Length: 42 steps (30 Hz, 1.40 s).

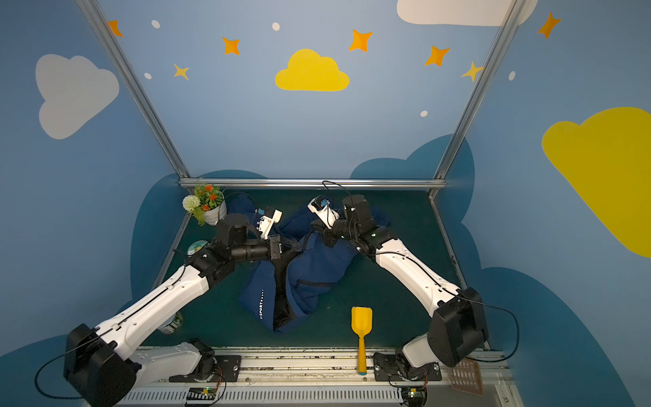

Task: Zip up the jacket

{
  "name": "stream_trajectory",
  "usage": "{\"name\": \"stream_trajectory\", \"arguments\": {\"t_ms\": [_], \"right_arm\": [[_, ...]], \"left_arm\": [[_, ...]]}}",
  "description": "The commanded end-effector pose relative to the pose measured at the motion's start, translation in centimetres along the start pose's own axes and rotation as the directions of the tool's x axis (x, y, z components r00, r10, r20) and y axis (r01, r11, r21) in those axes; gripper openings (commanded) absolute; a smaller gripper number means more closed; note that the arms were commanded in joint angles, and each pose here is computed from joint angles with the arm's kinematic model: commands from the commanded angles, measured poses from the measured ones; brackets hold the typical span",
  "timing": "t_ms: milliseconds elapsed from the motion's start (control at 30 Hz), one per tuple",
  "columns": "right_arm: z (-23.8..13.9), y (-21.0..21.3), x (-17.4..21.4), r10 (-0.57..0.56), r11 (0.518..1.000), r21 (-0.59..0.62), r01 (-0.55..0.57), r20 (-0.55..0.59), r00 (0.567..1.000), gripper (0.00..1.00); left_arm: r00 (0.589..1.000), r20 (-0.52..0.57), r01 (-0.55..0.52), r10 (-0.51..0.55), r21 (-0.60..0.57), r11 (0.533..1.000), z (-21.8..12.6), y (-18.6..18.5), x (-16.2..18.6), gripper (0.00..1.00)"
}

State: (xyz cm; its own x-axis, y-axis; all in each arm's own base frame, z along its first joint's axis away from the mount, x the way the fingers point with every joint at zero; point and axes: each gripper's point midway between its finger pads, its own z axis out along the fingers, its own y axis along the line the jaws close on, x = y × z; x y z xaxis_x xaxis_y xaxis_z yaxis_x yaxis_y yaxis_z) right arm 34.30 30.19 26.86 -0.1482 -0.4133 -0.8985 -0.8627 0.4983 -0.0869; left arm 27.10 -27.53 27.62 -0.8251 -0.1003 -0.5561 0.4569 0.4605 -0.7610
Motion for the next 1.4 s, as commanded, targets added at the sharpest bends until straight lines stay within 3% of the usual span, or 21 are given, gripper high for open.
{"name": "stream_trajectory", "arguments": {"t_ms": [0, 133, 267, 333, 467, 500, 567, 700, 833, 1000, 1067, 1167, 1267, 1333, 1367], "right_arm": [[-1.4, -7.3, -1.8, -0.02, 0.949, 0.314, 0.012, 0.021, 1.0, 0.0], [-3.8, -11.8, -4.4, -0.028, 0.89, 0.456, -0.009, 0.074, 0.997, 0.0], [-7.4, -15.9, -7.8, -0.095, 0.776, 0.63, -0.006, 0.126, 0.987, 0.0], [-9.5, -16.7, -9.7, -0.175, 0.691, 0.723, 0.018, 0.143, 0.974, 0.0], [-13.0, -15.8, -12.2, -0.334, 0.497, 0.863, 0.089, 0.096, 0.938, 0.0], [-13.4, -15.2, -12.1, -0.354, 0.469, 0.878, 0.098, 0.085, 0.931, 0.0], [-13.6, -14.1, -10.7, -0.354, 0.442, 0.891, 0.102, 0.069, 0.933, 0.0], [-13.1, -11.5, -4.4, -0.282, 0.476, 0.875, 0.092, 0.052, 0.958, 0.0], [-11.8, -8.8, 1.0, -0.192, 0.603, 0.796, 0.047, 0.088, 0.977, 0.0], [-13.1, -6.7, -2.1, -0.232, 0.655, 0.755, 0.028, 0.166, 0.958, 0.0], [-13.4, -6.2, -3.4, -0.209, 0.699, 0.715, -0.005, 0.21, 0.955, 0.0], [-12.1, -5.2, -3.8, -0.138, 0.79, 0.613, -0.005, 0.186, 0.973, 0.0], [-10.2, -4.0, -3.1, 0.033, 0.866, 0.488, -0.106, 0.156, 0.987, 0.01], [-8.9, -3.8, -3.0, 0.11, 0.884, 0.438, -0.162, 0.142, 0.984, 0.38], [-8.3, -4.4, -2.7, 0.161, 0.869, 0.451, -0.206, 0.136, 0.978, 0.58]], "left_arm": [[0.994, -0.052, -0.093, 0.095, 0.034, 0.995, -1.2, -2.1, 0.2, 0.03], [0.98, -0.052, -0.199, 0.194, -0.135, 0.971, -3.6, 0.9, -3.1, 0.03], [0.951, -0.01, -0.297, 0.308, -0.301, 0.906, -7.3, 3.0, -9.0, 0.03], [0.913, 0.003, -0.375, 0.407, -0.383, 0.844, -9.0, 3.3, -11.6, 0.03], [0.807, 0.028, -0.475, 0.59, -0.564, 0.676, -12.1, 4.4, -15.3, 0.03], [0.779, 0.034, -0.495, 0.626, -0.581, 0.646, -12.7, 4.7, -15.4, 0.03], [0.767, 0.053, -0.486, 0.64, -0.602, 0.633, -13.8, 5.9, -15.0, 0.03], [0.838, 0.001, -0.437, 0.546, -0.597, 0.673, -14.8, 10.2, -10.6, 0.03], [0.876, -0.006, -0.399, 0.482, -0.57, 0.718, -14.6, 11.7, -6.9, 0.03], [0.851, 0.152, -0.387, 0.502, -0.465, 0.796, -14.9, 6.7, -7.6, 0.03], [0.844, 0.194, -0.394, 0.499, -0.406, 0.825, -15.0, 4.5, -7.7, 0.03], [0.868, 0.181, -0.367, 0.463, -0.396, 0.842, -15.4, 3.7, -6.0, 0.03], [0.915, 0.085, -0.301, 0.394, -0.506, 0.808, -16.6, 6.1, -2.4, 0.04], [0.928, 0.038, -0.289, 0.371, -0.555, 0.78, -17.4, 7.1, -0.1, 0.03], [0.927, 0.033, -0.286, 0.373, -0.581, 0.762, -18.0, 7.4, 0.8, 0.03]]}}
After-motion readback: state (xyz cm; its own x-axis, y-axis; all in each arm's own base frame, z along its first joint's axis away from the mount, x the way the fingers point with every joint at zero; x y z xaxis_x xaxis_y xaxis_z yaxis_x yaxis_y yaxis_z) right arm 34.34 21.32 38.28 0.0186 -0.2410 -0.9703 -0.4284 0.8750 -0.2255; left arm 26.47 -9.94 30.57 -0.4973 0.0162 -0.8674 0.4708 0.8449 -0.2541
